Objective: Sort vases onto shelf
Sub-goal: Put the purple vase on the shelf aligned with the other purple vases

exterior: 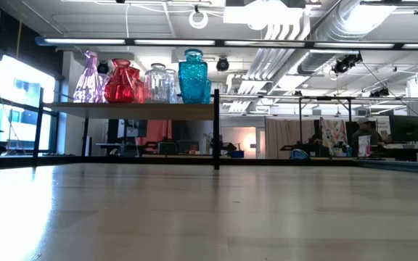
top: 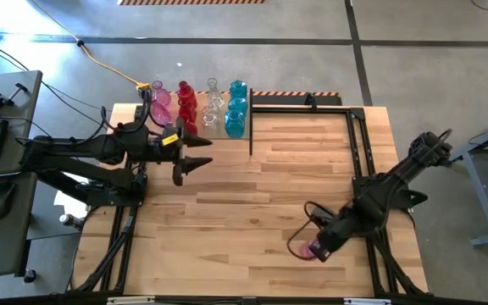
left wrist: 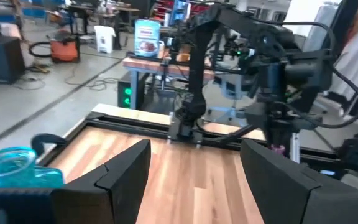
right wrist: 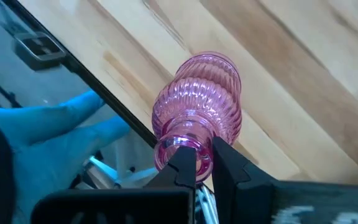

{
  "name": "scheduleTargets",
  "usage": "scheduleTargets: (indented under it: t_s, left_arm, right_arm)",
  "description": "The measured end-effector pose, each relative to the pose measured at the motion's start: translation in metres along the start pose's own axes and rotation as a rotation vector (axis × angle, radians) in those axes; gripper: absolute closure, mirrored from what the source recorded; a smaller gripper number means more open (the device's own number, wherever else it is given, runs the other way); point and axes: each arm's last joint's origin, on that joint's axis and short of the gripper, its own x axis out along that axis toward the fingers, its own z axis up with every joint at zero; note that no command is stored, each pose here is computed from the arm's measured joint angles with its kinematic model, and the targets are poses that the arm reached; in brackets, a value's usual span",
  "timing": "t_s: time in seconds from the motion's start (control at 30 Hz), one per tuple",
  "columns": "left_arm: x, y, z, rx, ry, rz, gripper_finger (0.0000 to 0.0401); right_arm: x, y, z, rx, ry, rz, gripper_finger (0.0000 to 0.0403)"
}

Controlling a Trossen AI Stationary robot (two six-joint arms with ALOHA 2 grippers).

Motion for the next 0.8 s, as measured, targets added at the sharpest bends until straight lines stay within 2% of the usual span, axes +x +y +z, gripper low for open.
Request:
scheduleTargets:
  t_s: [0.1, 0.53, 0.8]
  left_arm:
    - [0.004, -0.001, -0.003, -0.024, 0.018, -0.009, 0.016]
    - [0.044, -0.021, -0.035, 0.006, 0.185, -0.074, 0.016]
    - [0.069, -0.033, -0.047, 0.005, 0.175, -0.146, 0.016]
  right_arm:
    - [-0.009, 0.004, 0.015, -0.015, -0.024, 0.03, 0.04]
    - [-0.059, 0.015, 0.078, -0.06, -0.176, 0.177, 0.04]
    - [-0.079, 0.013, 0.104, -0.051, -0.25, 0.211, 0.04]
